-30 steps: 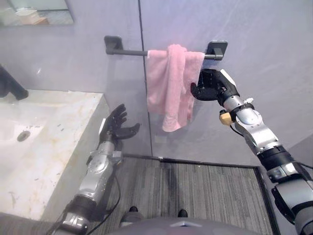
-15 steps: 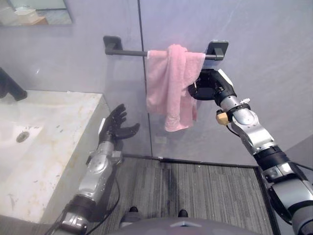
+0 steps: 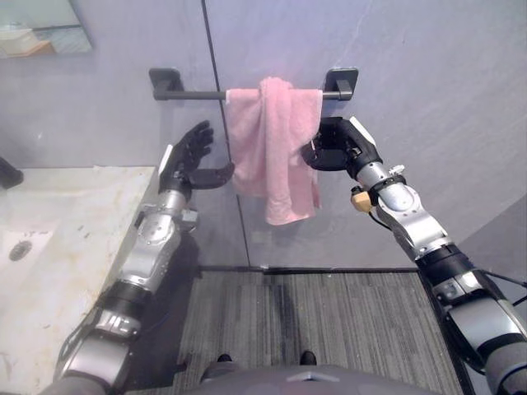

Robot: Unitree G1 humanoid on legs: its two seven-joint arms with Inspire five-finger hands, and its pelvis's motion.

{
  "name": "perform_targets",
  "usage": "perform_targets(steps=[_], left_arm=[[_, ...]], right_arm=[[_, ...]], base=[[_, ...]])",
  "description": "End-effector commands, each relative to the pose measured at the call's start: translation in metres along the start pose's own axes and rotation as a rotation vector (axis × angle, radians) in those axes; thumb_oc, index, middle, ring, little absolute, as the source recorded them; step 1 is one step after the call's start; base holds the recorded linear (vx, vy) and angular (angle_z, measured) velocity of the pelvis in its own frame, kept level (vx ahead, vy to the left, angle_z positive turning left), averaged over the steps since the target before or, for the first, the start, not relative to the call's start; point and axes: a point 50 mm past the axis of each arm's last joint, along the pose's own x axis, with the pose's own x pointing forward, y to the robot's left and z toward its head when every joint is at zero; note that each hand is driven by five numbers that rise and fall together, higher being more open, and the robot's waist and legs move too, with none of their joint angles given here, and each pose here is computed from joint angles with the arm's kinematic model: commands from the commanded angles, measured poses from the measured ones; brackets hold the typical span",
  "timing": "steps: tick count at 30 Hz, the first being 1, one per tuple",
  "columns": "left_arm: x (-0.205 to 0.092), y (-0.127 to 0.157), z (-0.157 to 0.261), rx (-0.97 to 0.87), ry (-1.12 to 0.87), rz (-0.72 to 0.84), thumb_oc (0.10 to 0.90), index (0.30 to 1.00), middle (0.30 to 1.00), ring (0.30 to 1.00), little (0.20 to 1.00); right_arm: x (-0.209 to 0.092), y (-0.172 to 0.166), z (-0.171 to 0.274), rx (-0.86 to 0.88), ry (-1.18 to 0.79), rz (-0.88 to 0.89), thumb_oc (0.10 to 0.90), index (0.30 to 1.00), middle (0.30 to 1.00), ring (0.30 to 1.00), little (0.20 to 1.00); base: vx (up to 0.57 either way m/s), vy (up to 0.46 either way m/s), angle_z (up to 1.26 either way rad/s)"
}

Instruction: Organize the bathroom.

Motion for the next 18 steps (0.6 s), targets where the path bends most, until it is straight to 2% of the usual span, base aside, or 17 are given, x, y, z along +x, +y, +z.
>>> perform_targets(steps=[1, 3, 4, 5, 6, 7, 10, 13, 14, 15, 18], left_arm=[[0.025, -0.006, 0.053, 0.093, -0.210, -0.138, 0.800, 0.900, 0.900, 0.900, 0.900], [0.026, -0.006, 0.054, 0.079, -0.203, -0.158, 0.800, 0.900, 0.900, 0.900, 0.900], [0.027, -0.007, 0.054, 0.068, -0.198, -0.176, 0.761, 0.841, 0.841, 0.841, 0.841], [0.028, -0.007, 0.054, 0.067, -0.197, -0.177, 0.740, 0.811, 0.811, 0.811, 0.811], [0.028, -0.007, 0.052, 0.068, -0.195, -0.179, 0.667, 0.700, 0.700, 0.700, 0.700], [0.028, -0.007, 0.052, 0.067, -0.195, -0.181, 0.659, 0.688, 0.688, 0.688, 0.688], [0.030, -0.004, 0.054, 0.044, -0.196, -0.195, 0.591, 0.587, 0.587, 0.587, 0.587], [0.031, -0.002, 0.055, 0.017, -0.208, -0.187, 0.602, 0.604, 0.604, 0.604, 0.604], [0.032, -0.002, 0.055, 0.031, -0.211, -0.179, 0.665, 0.698, 0.698, 0.698, 0.698], [0.034, 0.001, 0.056, 0.044, -0.217, -0.158, 0.687, 0.731, 0.731, 0.731, 0.731], [0.035, 0.007, 0.058, 0.068, -0.228, -0.109, 0.675, 0.712, 0.712, 0.712, 0.712]], right_arm=[[0.012, 0.022, 0.023, -0.077, -0.112, 0.136, 0.400, 0.300, 0.300, 0.300, 0.300], [0.012, 0.023, 0.022, -0.082, -0.107, 0.140, 0.400, 0.300, 0.300, 0.300, 0.300], [0.012, 0.025, 0.020, -0.079, -0.102, 0.148, 0.400, 0.300, 0.300, 0.300, 0.300], [0.012, 0.025, 0.020, -0.079, -0.102, 0.148, 0.400, 0.300, 0.300, 0.300, 0.300], [0.011, 0.026, 0.018, -0.077, -0.097, 0.156, 0.400, 0.300, 0.300, 0.300, 0.300], [0.011, 0.026, 0.017, -0.076, -0.096, 0.158, 0.400, 0.300, 0.300, 0.300, 0.300], [0.010, 0.030, 0.014, -0.074, -0.086, 0.169, 0.400, 0.300, 0.300, 0.300, 0.300], [0.010, 0.031, 0.014, -0.073, -0.084, 0.175, 0.400, 0.300, 0.300, 0.300, 0.300], [0.010, 0.032, 0.014, -0.074, -0.084, 0.177, 0.400, 0.300, 0.300, 0.300, 0.300], [0.011, 0.033, 0.014, -0.074, -0.084, 0.182, 0.400, 0.300, 0.300, 0.300, 0.300], [0.011, 0.035, 0.014, -0.070, -0.081, 0.184, 0.400, 0.300, 0.300, 0.300, 0.300]], base=[[0.03, 0.004, 0.00], [0.02, 0.002, 0.00], [0.00, 0.000, 0.00], [0.00, 0.000, 0.00], [0.00, 0.000, 0.00], [0.03, 0.005, 0.00], [0.02, 0.004, -0.04], [0.02, 0.011, -0.15], [0.01, 0.009, -0.05], [0.00, 0.000, 0.00], [0.00, 0.000, 0.00]])
